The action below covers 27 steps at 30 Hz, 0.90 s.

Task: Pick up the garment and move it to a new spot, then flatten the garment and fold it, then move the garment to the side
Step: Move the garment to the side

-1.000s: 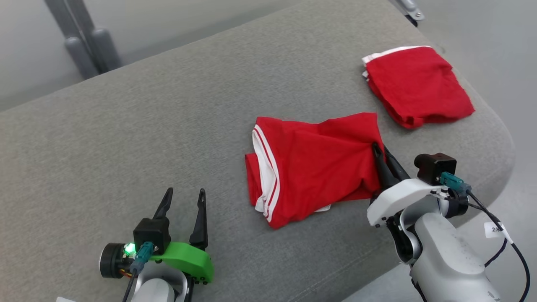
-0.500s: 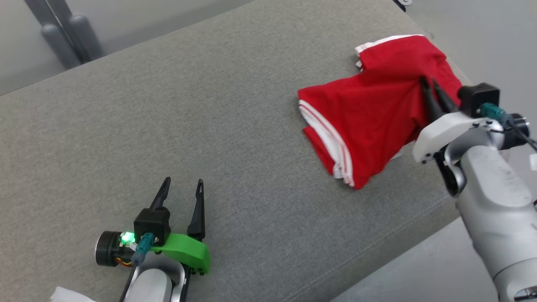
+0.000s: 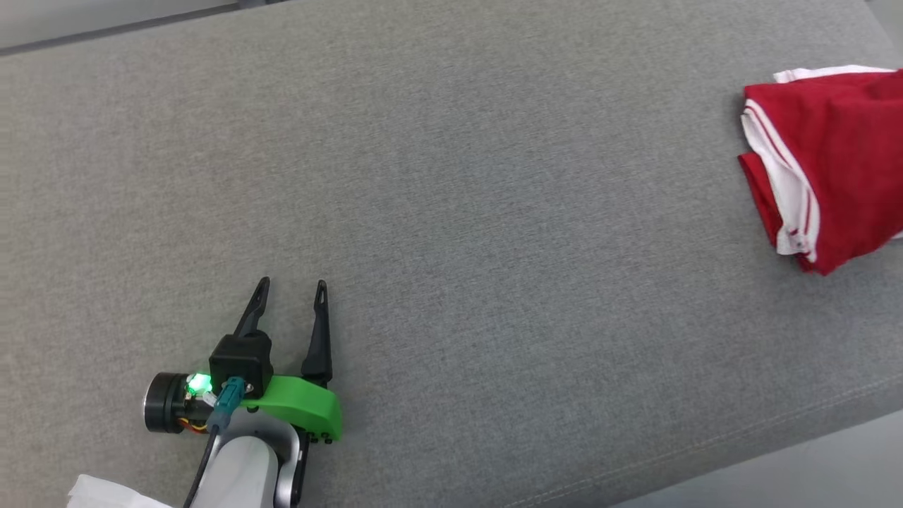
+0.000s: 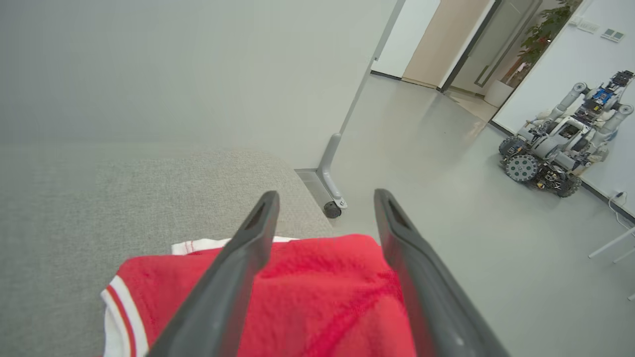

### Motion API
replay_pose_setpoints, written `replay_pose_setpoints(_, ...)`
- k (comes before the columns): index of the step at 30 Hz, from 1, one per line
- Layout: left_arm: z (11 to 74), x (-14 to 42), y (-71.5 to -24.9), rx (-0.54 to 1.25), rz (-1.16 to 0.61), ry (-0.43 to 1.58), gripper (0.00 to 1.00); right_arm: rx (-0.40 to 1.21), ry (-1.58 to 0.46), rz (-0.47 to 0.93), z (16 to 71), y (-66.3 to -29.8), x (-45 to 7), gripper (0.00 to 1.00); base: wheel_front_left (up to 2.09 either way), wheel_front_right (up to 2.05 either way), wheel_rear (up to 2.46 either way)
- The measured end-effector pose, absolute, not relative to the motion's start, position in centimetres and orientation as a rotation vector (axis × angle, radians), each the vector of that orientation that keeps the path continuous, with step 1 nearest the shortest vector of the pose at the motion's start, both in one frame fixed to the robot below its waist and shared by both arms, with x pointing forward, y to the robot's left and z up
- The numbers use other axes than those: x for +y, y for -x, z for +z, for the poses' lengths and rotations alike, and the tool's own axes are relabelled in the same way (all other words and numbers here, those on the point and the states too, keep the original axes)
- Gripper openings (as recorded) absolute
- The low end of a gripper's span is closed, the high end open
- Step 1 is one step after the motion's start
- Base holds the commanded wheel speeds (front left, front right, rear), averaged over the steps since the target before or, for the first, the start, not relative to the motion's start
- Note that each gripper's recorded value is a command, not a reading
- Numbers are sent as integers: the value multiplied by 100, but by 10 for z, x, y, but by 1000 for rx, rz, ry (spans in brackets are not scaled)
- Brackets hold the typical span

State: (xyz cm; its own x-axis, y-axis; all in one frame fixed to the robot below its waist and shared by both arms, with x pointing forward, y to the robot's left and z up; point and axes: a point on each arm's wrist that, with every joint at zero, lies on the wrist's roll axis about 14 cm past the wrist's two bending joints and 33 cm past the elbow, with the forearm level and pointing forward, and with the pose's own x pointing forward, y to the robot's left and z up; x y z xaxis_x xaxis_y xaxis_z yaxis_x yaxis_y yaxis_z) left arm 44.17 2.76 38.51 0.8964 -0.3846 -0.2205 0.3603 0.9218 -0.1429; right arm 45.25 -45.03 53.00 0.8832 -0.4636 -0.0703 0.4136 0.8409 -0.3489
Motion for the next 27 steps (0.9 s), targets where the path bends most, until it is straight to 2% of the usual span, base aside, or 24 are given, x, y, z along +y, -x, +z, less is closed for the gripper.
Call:
replay_pose_setpoints(5,379,52,-441,267,-305,107,100,83,275,-354,520,-497,-389,100,0,0,0)
replay_pose_setpoints(9,381,70,-439,267,-244,120,100,11,190,-255,520,-510,-335,100,0,0,0)
replay_pose_setpoints(18,398,108,-428,232,-128,112,100,-3,65,-63,494,-485,-248,100,0,0,0)
replay_pose_setpoints(27,426,151,-413,164,5,109,100,51,-42,37,466,-454,-193,100,0,0,0)
